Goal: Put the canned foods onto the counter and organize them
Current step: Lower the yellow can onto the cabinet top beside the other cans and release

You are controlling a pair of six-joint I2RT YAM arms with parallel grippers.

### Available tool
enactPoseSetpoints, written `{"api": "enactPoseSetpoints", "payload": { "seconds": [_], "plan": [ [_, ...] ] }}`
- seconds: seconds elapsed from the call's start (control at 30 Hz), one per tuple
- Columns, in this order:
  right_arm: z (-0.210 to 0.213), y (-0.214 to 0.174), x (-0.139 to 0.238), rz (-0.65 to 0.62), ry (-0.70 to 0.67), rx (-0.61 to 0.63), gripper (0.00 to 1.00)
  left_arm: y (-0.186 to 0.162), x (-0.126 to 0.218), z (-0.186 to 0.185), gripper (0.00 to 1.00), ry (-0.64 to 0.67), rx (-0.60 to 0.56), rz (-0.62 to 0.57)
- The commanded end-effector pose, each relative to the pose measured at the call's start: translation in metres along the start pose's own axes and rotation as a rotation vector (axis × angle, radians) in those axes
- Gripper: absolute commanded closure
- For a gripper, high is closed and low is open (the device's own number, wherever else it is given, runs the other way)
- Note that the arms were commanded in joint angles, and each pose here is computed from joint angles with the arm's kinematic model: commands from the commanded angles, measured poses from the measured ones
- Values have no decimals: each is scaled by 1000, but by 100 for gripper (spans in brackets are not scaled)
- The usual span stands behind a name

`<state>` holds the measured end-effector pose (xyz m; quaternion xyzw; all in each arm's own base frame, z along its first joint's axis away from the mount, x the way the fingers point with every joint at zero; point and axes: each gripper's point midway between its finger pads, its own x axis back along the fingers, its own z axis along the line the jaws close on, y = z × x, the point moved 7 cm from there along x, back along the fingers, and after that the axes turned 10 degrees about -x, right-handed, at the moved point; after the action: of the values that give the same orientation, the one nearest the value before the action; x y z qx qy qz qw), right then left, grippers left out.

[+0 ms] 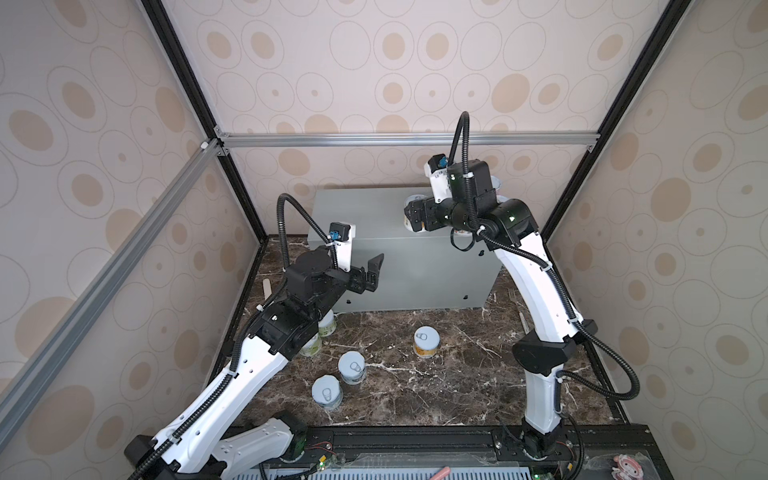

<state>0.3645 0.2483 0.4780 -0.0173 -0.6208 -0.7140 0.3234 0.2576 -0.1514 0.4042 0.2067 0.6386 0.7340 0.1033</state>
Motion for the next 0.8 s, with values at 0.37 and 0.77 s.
{"api": "enactPoseSetpoints", "payload": {
  "seconds": [0.37,0.77],
  "plan": [
    [4,10,108,-94,130,-5,3,32,-15,-19,21,-205,-15,-35],
    [-35,-81,168,-127,110,-76,2,45,-52,-29,33,-254,5,-71]
  ]
}}
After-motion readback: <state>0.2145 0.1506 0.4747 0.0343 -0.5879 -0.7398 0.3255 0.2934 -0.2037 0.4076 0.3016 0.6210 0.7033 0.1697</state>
